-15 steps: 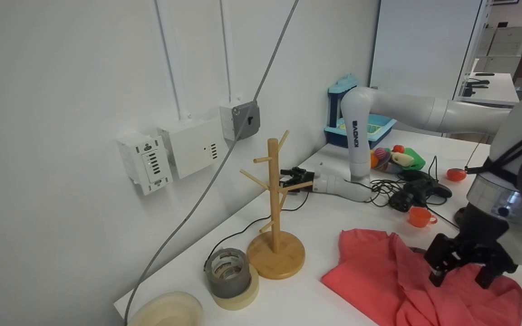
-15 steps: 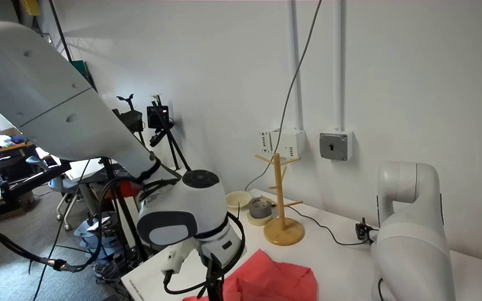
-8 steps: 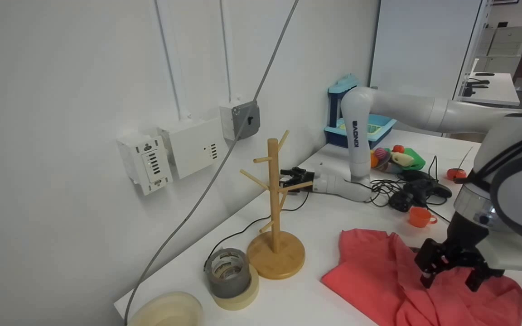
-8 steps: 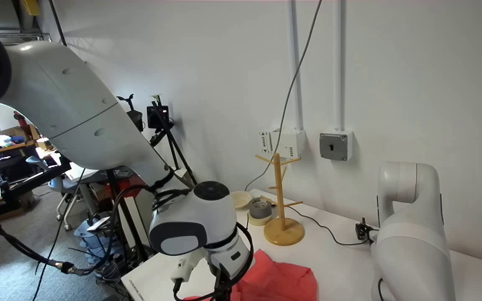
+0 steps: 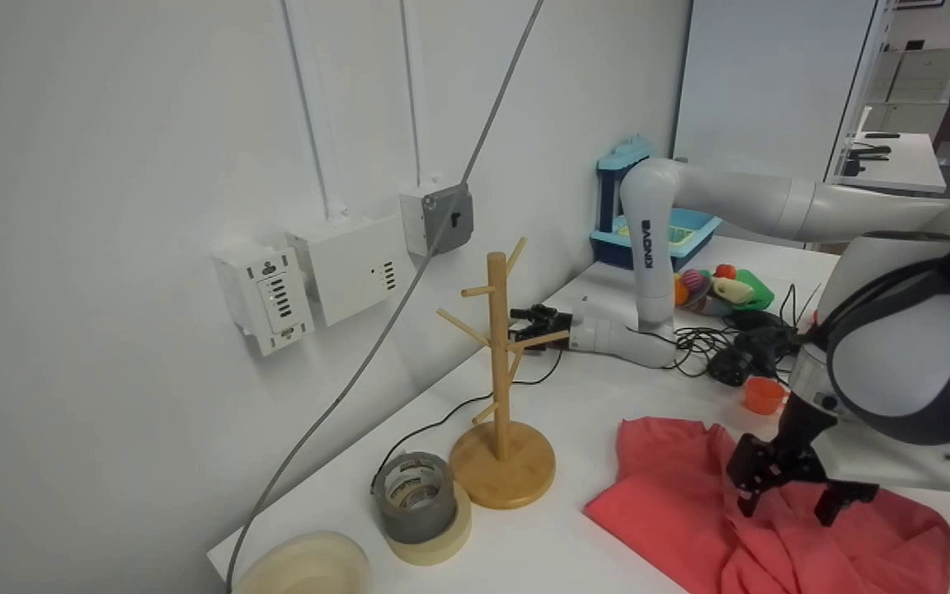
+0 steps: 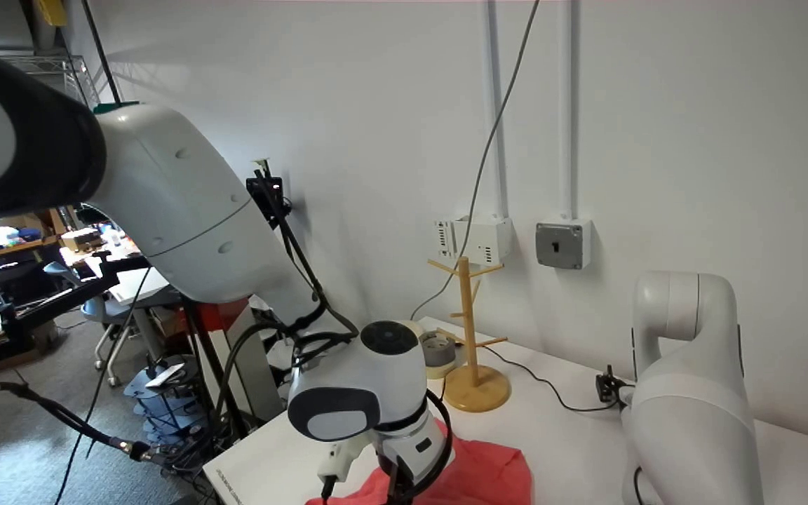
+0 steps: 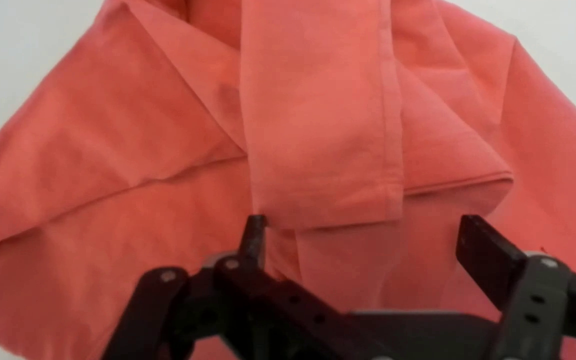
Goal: Unfold the cloth on the table
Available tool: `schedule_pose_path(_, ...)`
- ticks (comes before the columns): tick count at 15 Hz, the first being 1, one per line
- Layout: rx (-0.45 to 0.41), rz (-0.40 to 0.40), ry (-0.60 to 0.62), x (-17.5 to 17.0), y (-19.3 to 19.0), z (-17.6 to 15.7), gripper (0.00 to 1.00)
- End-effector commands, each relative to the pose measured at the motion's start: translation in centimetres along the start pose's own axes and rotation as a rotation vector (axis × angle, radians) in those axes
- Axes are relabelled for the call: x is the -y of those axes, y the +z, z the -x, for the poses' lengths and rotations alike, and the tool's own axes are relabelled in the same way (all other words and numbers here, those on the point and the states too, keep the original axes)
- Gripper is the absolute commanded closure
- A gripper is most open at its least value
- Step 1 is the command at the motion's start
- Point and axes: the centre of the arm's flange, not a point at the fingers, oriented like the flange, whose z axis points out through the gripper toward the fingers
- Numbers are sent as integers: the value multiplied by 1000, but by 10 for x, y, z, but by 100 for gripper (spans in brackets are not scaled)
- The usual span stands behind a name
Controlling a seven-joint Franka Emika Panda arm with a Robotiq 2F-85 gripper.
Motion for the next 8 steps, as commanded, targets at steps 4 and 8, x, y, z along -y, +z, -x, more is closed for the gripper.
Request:
schedule_pose_path(4, -25, 7, 36, 10, 13, -11, 42)
schedule_pose_path(8, -54, 9, 47, 8, 1, -9, 50)
